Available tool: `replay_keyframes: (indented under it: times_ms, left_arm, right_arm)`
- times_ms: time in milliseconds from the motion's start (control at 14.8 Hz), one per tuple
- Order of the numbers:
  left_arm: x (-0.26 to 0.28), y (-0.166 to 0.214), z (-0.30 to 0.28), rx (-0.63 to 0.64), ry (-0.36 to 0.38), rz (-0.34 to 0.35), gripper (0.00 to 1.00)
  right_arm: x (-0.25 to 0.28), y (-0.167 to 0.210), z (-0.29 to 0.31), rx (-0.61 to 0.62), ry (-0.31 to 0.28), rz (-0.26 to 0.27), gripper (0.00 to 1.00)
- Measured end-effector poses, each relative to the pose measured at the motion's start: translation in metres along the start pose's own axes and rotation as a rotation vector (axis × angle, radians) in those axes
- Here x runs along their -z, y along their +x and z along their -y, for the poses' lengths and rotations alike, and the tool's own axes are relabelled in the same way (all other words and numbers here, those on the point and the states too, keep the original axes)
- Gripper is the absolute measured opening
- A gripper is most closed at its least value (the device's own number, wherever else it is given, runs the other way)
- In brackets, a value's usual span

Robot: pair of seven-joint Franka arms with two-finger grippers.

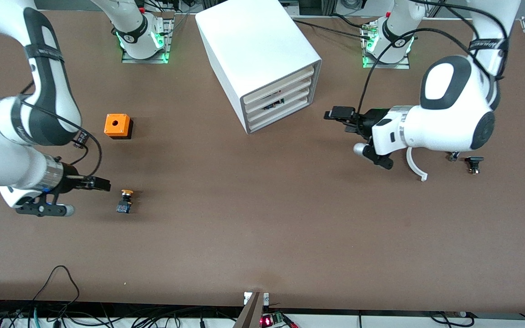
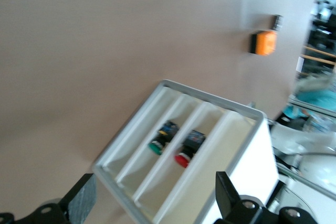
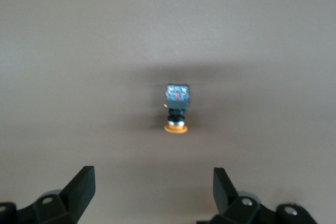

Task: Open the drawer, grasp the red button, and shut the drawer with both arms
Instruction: 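Grasp the cabinet drawer handle with the left gripper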

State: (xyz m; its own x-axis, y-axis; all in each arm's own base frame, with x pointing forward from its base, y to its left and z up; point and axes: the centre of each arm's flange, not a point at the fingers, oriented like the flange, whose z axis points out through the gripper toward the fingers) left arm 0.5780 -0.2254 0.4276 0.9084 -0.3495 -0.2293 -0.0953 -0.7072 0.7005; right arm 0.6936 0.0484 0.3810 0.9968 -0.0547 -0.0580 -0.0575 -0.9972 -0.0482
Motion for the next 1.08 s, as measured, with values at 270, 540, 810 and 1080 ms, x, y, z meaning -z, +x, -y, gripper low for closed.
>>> replay_keyframes:
  times_ms: [270,540,810,1080]
  left_arm:
    - [-0.026,0.015,0.04,-0.148,-0.102,0.056,1.0]
    - [-0.068,0.008,0.066,-0.145,-0.187,0.147,0.87]
    - [-0.114,-0.008,0.077,-0.192,-0.351,0.156,0.63]
    - [-0.156,-0.029,0.114,-0.236,-0.446,0.086,0.67]
  right_arm:
    - [-0.032,0.002,0.021,0.03,-0.005,0.03,1.0]
    - [-0.066,-0.002,0.057,0.077,-0.014,0.074,1.0]
    - [-0.089,-0.007,0.083,0.112,-0.021,0.099,1.0]
    - [-0.096,-0.016,0.113,0.136,-0.028,0.107,1.0]
